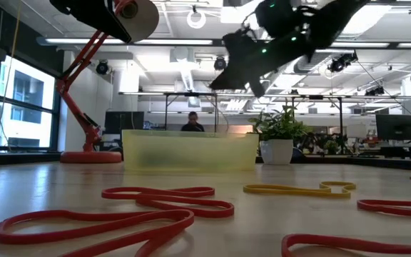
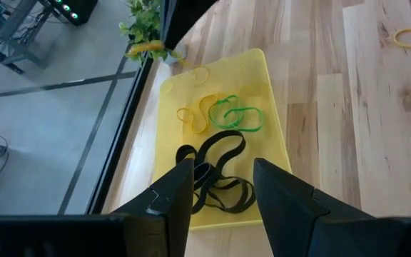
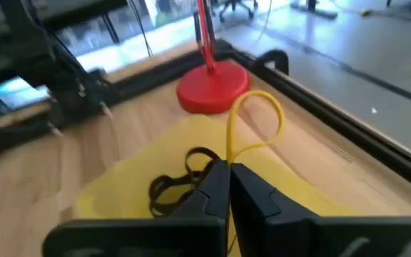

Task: Pick and place rubber bands into bin
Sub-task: Put the yellow rubber band into the yellow bin

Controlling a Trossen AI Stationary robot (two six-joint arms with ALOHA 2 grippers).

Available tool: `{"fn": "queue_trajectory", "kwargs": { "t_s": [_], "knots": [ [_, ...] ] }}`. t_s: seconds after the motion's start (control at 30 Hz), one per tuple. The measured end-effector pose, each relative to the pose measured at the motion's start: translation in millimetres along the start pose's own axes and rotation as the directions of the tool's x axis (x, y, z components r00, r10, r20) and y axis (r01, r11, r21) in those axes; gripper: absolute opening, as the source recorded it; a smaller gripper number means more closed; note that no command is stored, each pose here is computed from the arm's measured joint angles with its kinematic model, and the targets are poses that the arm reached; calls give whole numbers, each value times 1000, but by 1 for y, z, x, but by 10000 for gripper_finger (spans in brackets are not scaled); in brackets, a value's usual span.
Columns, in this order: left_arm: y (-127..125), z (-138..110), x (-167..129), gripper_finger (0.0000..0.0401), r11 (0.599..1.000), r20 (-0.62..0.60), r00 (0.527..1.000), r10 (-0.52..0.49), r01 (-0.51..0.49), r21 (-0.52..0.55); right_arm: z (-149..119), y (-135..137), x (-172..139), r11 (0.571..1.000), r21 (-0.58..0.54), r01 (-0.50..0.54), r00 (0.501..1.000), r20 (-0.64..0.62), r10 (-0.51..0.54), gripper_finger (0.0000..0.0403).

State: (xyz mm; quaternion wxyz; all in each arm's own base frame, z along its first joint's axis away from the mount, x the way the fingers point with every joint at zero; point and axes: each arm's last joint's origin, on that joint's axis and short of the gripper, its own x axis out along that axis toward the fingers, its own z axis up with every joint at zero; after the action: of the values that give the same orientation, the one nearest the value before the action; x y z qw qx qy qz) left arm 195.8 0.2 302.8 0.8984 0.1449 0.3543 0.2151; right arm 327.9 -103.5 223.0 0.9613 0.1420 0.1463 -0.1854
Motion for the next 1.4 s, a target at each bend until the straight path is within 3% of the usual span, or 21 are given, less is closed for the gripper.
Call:
{"fn": "queue_trajectory", "kwargs": {
  "t_s": [0.23,0.4,0.8,1.4],
  "knots": [
    [0,0,0,136,1000,-1,1000,0,0,-7,3,-18,37,999,-41,34,973,-227,-42,0],
    [0,0,0,136,1000,-1,1000,0,0,-15,0,-31,45,995,-72,68,932,-350,-89,0],
    [0,-1,0,136,1000,-9,1000,4,-4,-9,0,-51,43,996,-55,76,922,-376,-91,0],
    [1,-1,0,136,1000,-11,1000,18,-18,-9,0,-52,43,998,-53,24,922,-384,-43,2]
  ]
}}
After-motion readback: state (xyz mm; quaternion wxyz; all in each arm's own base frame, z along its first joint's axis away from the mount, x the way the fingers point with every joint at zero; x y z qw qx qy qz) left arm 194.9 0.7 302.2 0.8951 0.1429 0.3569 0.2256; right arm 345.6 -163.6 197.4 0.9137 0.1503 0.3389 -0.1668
